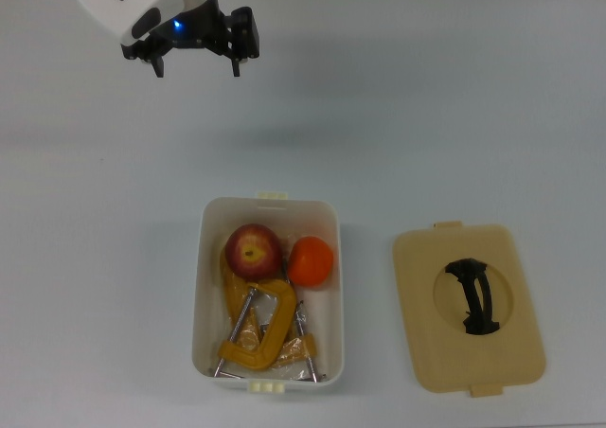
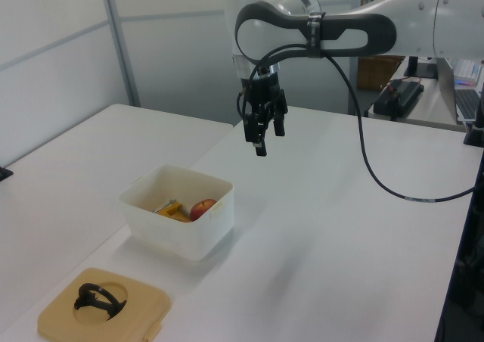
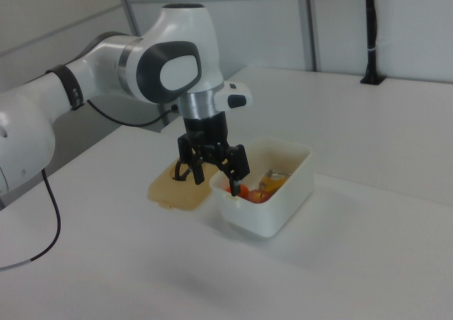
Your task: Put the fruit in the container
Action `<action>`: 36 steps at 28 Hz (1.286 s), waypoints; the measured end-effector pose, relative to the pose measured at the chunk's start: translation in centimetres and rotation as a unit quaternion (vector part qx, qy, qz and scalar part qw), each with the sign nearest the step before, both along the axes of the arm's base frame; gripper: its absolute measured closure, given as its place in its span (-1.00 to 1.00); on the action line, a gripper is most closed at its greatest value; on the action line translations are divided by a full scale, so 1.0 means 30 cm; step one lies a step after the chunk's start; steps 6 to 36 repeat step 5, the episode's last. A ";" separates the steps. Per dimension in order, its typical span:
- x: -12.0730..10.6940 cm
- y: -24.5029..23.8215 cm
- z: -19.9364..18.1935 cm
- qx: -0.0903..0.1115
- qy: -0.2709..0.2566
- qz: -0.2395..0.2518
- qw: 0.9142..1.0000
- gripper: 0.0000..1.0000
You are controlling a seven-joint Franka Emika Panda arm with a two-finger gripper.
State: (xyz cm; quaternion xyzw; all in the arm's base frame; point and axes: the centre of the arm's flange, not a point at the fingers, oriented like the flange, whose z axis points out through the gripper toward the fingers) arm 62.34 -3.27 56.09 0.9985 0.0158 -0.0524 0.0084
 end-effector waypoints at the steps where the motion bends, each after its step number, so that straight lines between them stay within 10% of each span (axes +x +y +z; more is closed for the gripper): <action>1: 0.000 0.000 -0.001 0.000 0.000 0.000 1.000 -1.00; 36: 0.001 0.001 -0.002 0.000 0.000 0.000 1.000 -1.00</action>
